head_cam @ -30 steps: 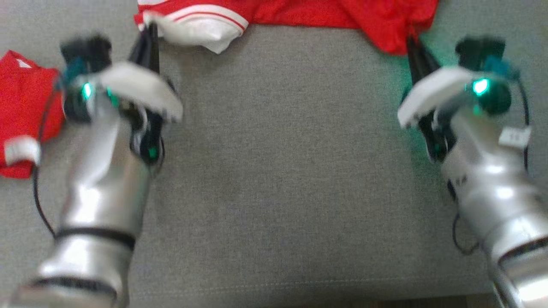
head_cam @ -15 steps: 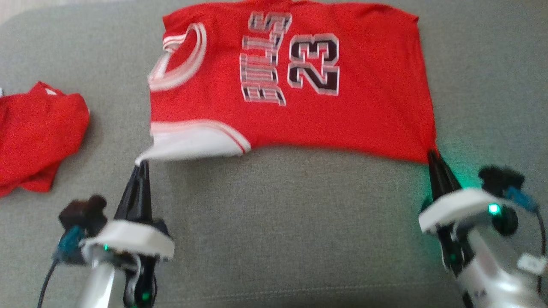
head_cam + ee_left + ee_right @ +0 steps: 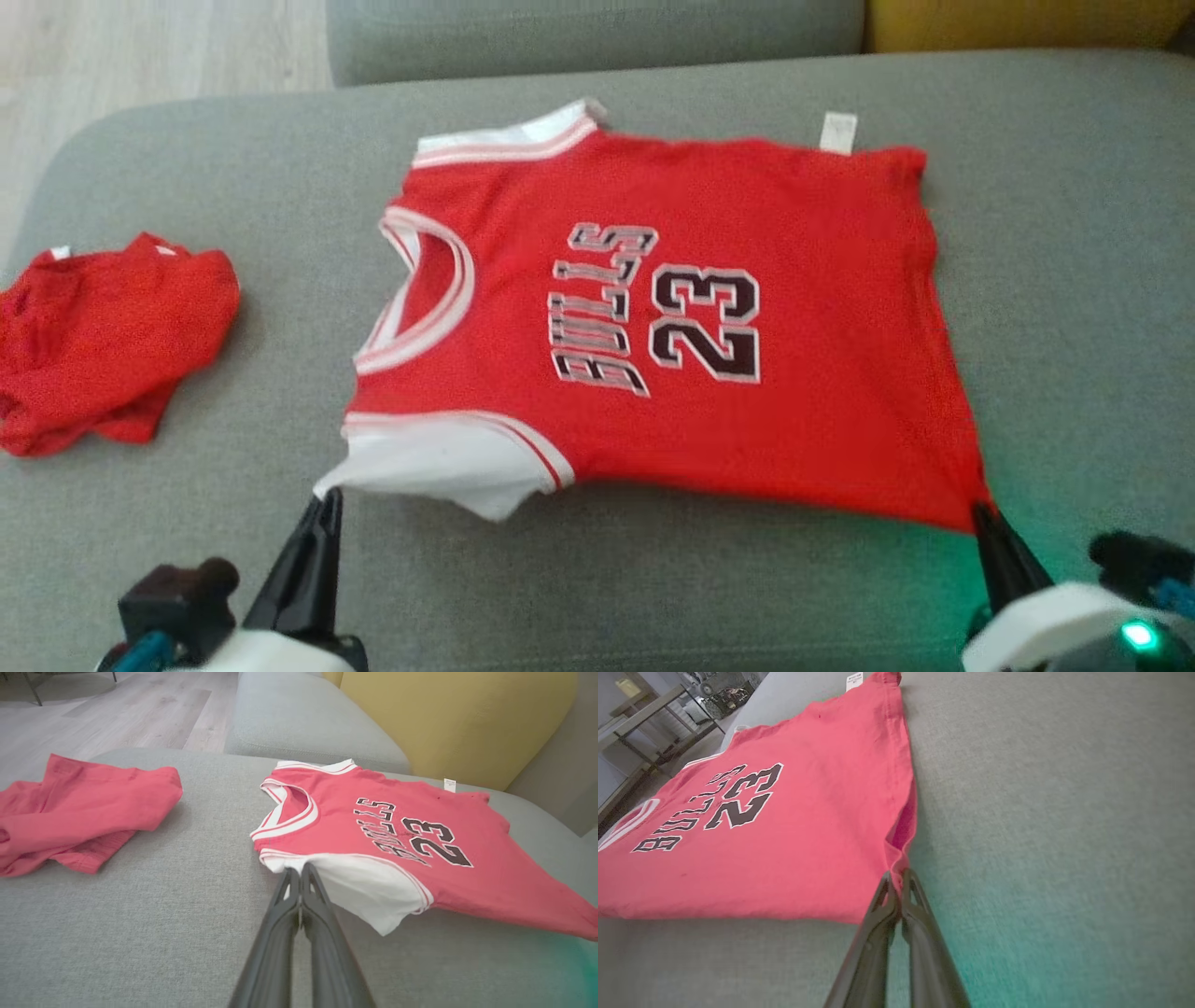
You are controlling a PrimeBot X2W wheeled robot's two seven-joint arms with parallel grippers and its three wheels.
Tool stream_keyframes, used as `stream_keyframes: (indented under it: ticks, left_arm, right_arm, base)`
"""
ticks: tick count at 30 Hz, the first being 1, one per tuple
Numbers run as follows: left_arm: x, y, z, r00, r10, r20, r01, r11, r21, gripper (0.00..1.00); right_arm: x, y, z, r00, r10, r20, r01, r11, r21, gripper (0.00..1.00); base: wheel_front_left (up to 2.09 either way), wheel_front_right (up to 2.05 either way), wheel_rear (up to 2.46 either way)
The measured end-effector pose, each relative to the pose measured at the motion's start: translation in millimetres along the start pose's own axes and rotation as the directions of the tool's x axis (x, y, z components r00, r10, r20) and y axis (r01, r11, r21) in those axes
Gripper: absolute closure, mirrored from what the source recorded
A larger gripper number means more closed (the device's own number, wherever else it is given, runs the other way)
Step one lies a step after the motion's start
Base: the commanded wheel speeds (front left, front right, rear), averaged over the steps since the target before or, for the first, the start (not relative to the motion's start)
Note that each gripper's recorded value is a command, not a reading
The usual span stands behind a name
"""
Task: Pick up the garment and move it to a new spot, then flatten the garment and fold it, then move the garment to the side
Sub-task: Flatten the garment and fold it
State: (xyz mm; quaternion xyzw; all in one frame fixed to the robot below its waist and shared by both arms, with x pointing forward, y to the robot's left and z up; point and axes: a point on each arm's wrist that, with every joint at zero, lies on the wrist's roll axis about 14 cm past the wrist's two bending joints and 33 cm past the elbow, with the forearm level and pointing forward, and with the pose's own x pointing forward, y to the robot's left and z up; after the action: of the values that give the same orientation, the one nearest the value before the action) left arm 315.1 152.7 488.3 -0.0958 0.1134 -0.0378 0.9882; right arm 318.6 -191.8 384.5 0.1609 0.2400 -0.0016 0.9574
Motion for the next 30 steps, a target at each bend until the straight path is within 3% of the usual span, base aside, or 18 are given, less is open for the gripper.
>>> stream_keyframes:
  ticks: [9,16,22,30]
  left_arm:
    - [-26.8,-4.1,12.1,1.0,0.013,-0.005,-0.013,1.0,-0.017,1.0]
    - [-30.1,-4.1,10.3,1.0,0.014,-0.015,-0.015,1.0,-0.021,1.0]
    - [-10.6,-4.7,2.1,0.998,-0.034,-0.051,0.034,0.999,-0.001,1.0]
    - [47.1,-17.8,15.4,0.989,-0.144,-0.032,0.145,0.989,0.015,1.0]
  right_arm:
    - [-34.8,-5.3,4.9,0.999,-0.044,-0.031,0.043,0.999,-0.019,1.0]
    - [-40.9,-4.9,8.8,0.998,-0.044,-0.042,0.043,0.999,-0.015,1.0]
    - [-30.4,-6.8,0.1,0.995,-0.049,-0.091,0.05,0.999,0.003,1.0]
    - [17.9,2.0,35.5,0.998,-0.029,-0.055,0.029,1.0,0.001,1.0]
  base:
    - [0.0,0.0,0.0]
    - [0.0,0.0,0.0]
    - [0.0,0.0,0.0]
    - [0.0,0.0,0.0]
